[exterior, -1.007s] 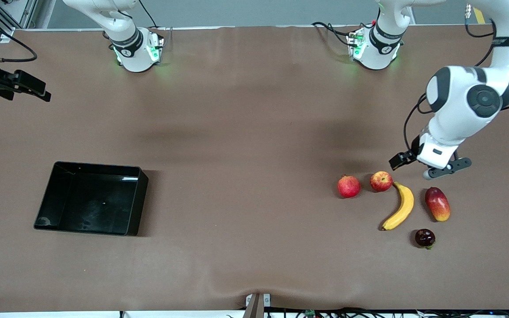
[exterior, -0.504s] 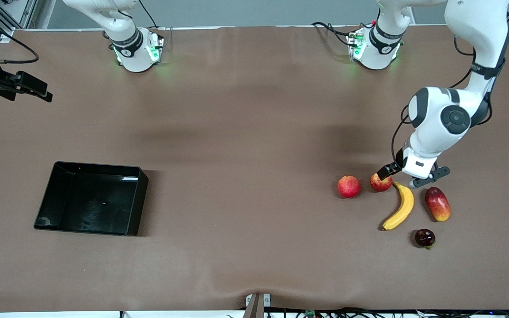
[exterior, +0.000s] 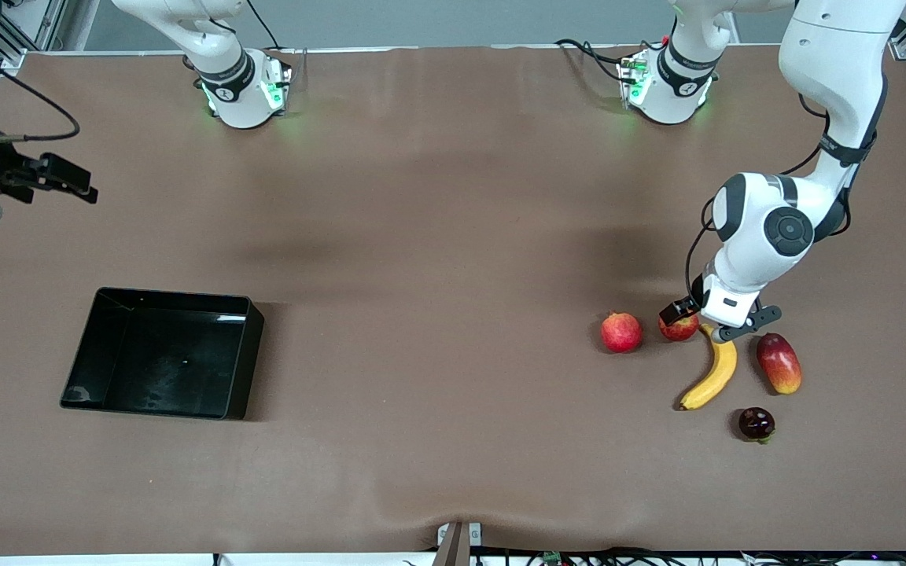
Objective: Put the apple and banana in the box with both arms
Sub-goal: 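Grasp the apple with the left gripper while the right gripper reaches the tray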
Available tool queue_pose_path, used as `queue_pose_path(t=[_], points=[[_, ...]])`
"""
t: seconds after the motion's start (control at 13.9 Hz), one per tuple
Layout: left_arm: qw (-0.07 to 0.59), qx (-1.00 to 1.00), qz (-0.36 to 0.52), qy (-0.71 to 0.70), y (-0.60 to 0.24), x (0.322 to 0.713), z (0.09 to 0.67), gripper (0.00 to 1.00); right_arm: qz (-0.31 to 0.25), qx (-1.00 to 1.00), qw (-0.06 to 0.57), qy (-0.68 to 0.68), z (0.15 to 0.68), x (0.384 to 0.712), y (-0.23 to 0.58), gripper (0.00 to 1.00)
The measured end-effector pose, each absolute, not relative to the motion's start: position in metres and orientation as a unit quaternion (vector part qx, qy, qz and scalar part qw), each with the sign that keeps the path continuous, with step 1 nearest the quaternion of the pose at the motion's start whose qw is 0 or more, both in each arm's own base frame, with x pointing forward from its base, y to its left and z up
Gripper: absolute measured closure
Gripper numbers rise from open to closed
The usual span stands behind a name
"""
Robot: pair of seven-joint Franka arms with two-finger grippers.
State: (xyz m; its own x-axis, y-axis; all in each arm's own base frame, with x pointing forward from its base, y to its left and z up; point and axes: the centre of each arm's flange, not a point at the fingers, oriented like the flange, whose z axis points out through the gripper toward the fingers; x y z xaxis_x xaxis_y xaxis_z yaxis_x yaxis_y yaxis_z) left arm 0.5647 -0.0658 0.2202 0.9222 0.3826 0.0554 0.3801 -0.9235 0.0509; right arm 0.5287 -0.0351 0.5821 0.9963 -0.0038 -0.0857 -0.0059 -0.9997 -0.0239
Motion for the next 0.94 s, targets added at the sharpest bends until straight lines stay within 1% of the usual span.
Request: queue_pose_path(t=[0.36, 0.43, 0.5, 0.58, 0.94], points=[[0.021, 0.98, 0.031, 0.195, -0.067, 0.577, 0.21, 0.0, -0.004, -1.0, 0.008, -0.013, 0.509, 0.536, -0.101, 0.0], [0.022, 0.98, 0.031, 0.195, -0.068, 0.58, 0.208, 0.07, -0.011, -1.0, 0.006, -0.011, 0.491, 0.536, -0.111, 0.0], [0.022, 0.98, 0.031, 0.195, -0.068, 0.582, 0.206, 0.19, -0.014, -1.0, 0.005, -0.008, 0.473, 0.536, -0.122, 0.0], [0.023, 0.98, 0.033, 0.195, -0.069, 0.584, 0.207, 0.28, -0.013, -1.0, 0.005, -0.004, 0.454, 0.538, -0.133, 0.0], [0.026, 0.981, 0.042, 0.188, -0.075, 0.59, 0.214, 0.29, -0.021, -1.0, 0.002, 0.009, 0.356, 0.565, -0.162, 0.0]])
